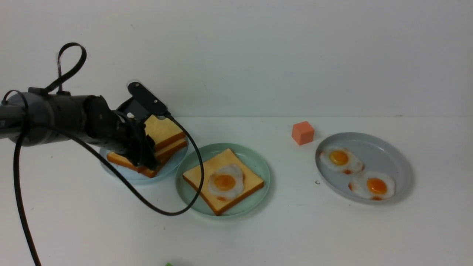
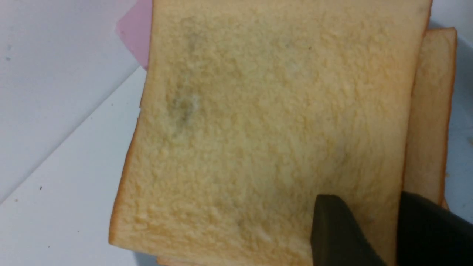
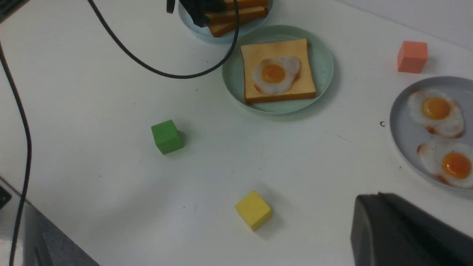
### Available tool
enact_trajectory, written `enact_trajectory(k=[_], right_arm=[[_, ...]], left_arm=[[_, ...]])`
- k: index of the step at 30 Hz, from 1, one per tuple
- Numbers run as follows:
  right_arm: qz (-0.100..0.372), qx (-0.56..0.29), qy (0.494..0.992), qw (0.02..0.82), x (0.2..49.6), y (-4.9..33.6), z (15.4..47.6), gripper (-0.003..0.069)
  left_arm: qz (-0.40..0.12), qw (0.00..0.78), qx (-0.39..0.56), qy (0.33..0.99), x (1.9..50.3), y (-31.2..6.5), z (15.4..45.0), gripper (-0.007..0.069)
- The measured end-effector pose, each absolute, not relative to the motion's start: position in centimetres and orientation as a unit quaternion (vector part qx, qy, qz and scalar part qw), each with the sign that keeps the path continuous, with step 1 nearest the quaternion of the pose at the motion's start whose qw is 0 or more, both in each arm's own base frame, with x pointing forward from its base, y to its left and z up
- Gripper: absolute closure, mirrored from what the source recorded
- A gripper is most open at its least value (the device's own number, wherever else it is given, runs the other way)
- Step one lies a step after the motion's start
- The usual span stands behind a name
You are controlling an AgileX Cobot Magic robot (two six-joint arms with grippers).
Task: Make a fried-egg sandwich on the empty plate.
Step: Use the left arm to grab a slice of bread
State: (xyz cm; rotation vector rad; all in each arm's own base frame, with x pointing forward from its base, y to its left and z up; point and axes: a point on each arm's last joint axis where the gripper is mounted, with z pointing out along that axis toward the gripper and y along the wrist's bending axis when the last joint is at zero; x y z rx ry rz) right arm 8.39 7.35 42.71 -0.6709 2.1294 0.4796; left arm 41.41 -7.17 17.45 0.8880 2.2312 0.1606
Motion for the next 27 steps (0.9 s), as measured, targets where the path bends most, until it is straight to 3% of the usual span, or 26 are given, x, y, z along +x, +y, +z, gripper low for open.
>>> enact_trajectory(k=[8, 14, 21, 27], right_arm=[[0.203, -0.269, 0.853, 0.397, 8.1, 7.5, 42.5, 0.0628], [0.203, -0.272, 0.859, 0.384, 7.9, 7.5, 42.3, 0.0628], [0.203, -0.272, 0.859, 0.383, 7.8, 7.4, 42.3, 0.0628], [0.196, -0.270, 0.852, 0.403, 7.1, 6.5, 42.7, 0.0627]], left_arm=[[0.064, 0.360, 0.346, 0.864, 41.5, -7.2, 17.3, 0.0433], [0.064, 0.359, 0.348, 0.864, 41.5, -7.2, 17.2, 0.0611], [0.062, 0.359, 0.350, 0.863, 40.9, -7.1, 18.9, 0.0615], [0.059, 0.384, 0.354, 0.851, 39.2, -7.6, 23.5, 0.0615]])
